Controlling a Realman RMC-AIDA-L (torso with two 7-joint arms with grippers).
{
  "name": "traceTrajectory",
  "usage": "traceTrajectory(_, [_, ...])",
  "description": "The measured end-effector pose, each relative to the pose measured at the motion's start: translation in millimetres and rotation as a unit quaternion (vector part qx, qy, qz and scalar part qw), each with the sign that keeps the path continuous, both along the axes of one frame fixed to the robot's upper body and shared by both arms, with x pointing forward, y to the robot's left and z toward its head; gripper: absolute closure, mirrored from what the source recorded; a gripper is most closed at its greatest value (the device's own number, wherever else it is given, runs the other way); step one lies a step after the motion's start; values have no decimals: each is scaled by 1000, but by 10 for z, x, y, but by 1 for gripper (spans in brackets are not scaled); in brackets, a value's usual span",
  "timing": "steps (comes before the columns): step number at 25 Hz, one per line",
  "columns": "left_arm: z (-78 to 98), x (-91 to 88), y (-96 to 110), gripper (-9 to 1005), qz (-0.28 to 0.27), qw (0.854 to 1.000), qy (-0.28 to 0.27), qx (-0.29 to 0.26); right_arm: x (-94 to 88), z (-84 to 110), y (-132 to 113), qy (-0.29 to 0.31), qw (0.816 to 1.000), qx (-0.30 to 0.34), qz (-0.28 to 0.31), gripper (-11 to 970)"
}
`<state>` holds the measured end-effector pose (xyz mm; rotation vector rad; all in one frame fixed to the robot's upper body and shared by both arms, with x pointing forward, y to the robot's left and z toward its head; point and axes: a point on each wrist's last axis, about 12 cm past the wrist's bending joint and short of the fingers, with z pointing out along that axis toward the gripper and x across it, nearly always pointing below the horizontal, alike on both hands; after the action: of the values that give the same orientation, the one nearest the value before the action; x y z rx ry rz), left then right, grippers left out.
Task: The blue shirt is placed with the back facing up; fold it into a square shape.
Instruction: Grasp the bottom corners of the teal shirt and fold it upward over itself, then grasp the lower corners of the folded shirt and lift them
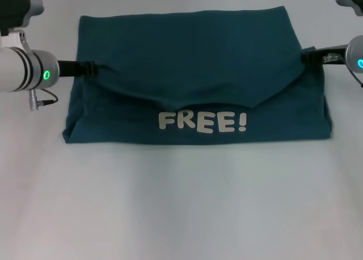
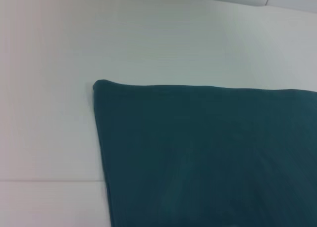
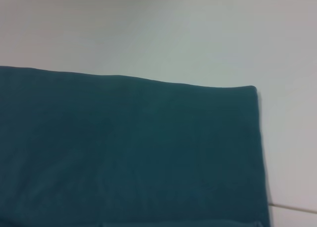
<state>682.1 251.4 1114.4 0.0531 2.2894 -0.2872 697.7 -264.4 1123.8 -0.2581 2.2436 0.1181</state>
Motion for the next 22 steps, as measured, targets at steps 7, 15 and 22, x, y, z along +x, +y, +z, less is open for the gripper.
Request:
traceTrajectory(7, [-52,-103,163,744,47,998,2,-34,-58,-35,-167,14,999,25,-23,619])
traceTrajectory(15, [-72,-419,443,259,108,986,-11,-124,-350,-39,-572,46,981,182,-47,287])
traceTrajectory(22, [-198,-688,684,246,113,965,35,-233,-912,-185,-837,58,935,348,-18,107])
